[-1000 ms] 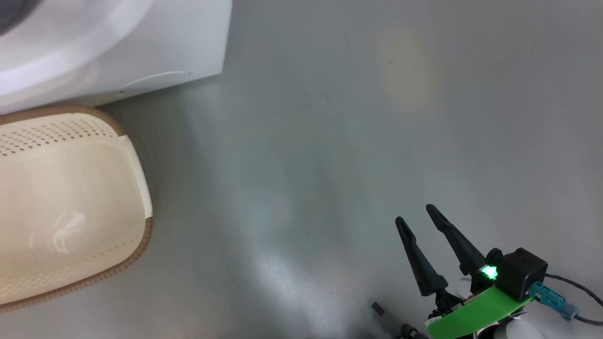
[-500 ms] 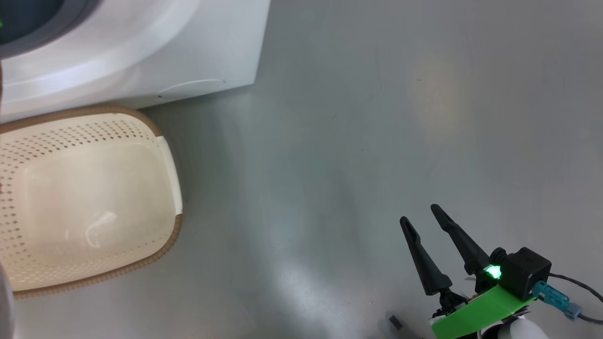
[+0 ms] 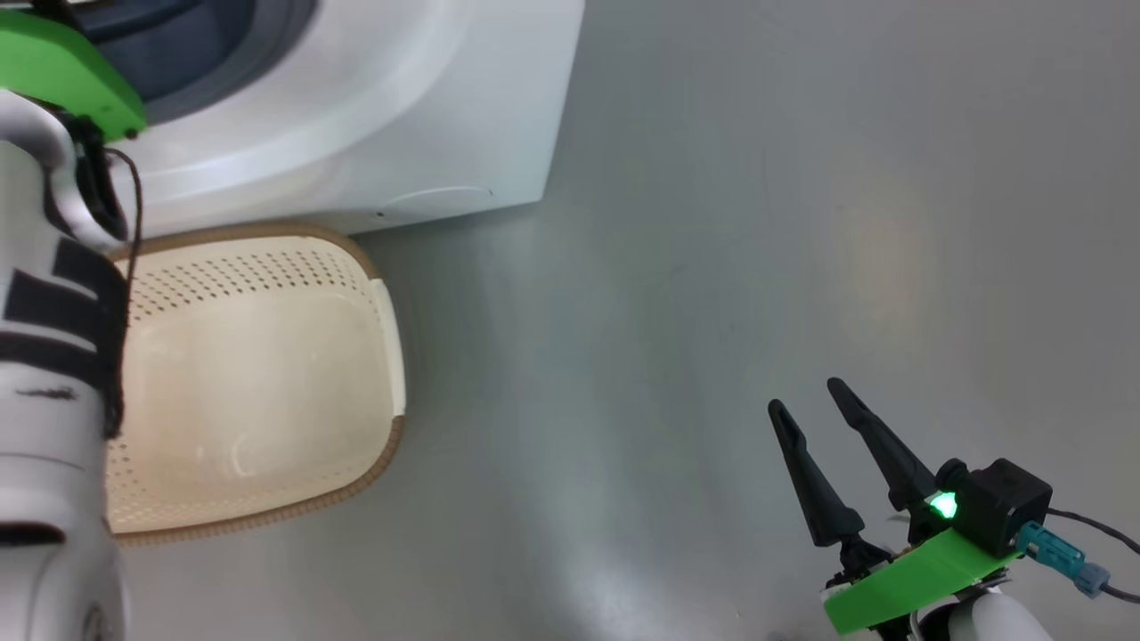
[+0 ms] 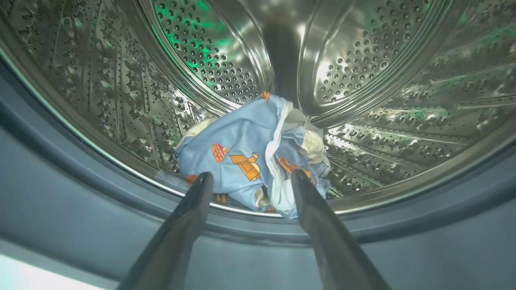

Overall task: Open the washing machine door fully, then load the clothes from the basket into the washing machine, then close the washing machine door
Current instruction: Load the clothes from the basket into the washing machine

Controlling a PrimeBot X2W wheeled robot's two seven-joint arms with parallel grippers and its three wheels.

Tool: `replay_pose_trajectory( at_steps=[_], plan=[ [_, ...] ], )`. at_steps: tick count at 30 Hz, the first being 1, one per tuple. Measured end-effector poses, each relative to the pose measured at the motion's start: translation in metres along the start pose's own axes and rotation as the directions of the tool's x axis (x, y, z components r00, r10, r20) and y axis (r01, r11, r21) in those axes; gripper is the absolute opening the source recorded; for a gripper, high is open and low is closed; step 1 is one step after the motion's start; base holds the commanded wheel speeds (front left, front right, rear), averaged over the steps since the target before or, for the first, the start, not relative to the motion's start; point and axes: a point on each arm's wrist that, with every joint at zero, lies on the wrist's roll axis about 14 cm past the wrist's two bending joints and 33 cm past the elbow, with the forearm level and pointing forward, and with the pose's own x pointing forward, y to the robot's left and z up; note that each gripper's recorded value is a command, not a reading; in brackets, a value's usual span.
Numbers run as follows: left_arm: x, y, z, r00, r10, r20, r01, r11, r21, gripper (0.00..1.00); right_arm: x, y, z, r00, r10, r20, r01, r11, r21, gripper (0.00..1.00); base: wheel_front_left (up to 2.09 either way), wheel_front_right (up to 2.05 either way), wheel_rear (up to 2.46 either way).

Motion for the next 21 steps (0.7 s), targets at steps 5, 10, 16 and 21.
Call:
replay_pose_trajectory(
  at_steps=[5, 10, 16, 21],
  plan=[
    [-0.024, 0.001, -0.004, 1.0, -0.011, -0.004, 0.011, 1.0, 0.003, 1.0, 0.004, 0.009, 0.015, 0.999, 0.028, 0.044, -0.028, 1.0, -0.011, 1.0, 0.0, 0.0, 0.0],
    [-0.053, -0.002, -0.01, 0.999, -0.04, -0.013, 0.04, 0.999, -0.014, 1.0, 0.003, 0.017, 0.03, 0.995, 0.054, 0.088, -0.052, 0.998, -0.025, 1.0, 0.0, 0.0, 0.0],
    [-0.088, 0.003, -0.016, 0.998, -0.057, -0.006, 0.057, 0.998, -0.011, 1.0, 0.001, 0.025, 0.05, 0.987, 0.074, 0.144, -0.069, 0.997, -0.039, 1.0, 0.0, 0.0, 0.0],
    [-0.125, 0.01, -0.035, 0.998, -0.058, -0.031, 0.057, 0.998, -0.033, 1.0, -0.005, 0.032, 0.062, 0.98, 0.091, 0.178, -0.081, 0.995, -0.06, 1.0, 0.0, 0.0, 0.0]
  ],
)
